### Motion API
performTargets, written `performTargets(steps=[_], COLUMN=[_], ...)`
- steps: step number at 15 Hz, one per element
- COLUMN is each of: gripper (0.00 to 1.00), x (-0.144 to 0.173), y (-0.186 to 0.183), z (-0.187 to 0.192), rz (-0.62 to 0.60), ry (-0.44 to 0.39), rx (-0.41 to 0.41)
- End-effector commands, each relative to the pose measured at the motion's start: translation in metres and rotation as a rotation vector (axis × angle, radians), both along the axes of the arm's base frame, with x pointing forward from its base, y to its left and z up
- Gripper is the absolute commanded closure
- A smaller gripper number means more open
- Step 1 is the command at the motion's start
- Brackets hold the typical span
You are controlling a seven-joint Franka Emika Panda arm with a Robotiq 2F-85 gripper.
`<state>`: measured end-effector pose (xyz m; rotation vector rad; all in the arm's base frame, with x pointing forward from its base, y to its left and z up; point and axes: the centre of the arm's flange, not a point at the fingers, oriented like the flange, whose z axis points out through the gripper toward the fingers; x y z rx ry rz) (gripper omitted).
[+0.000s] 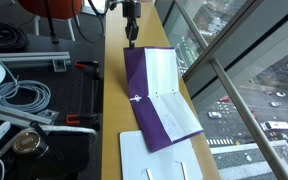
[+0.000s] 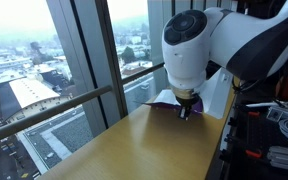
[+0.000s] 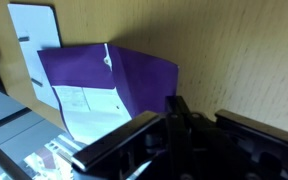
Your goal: Open the purple file holder
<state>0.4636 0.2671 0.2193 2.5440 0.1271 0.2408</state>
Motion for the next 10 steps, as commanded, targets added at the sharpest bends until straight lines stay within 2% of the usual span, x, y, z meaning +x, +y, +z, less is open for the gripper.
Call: performTargets(steps=[1, 3, 4, 6, 10], gripper=[1.00, 1.00, 0.74, 0.66, 0.36], x=[0.004, 0.006, 0.007, 0.007, 0.006], y=[0.006, 0.003, 0.002, 0.001, -0.005], z=[0.002, 0.003, 0.004, 0.007, 0.033], rz=[-0.057, -0.074, -0.086, -0.097, -0.097], ry=[0.002, 0.002, 0.001, 0.005, 0.008], rx=[0.009, 0.016, 0.021, 0.040, 0.140])
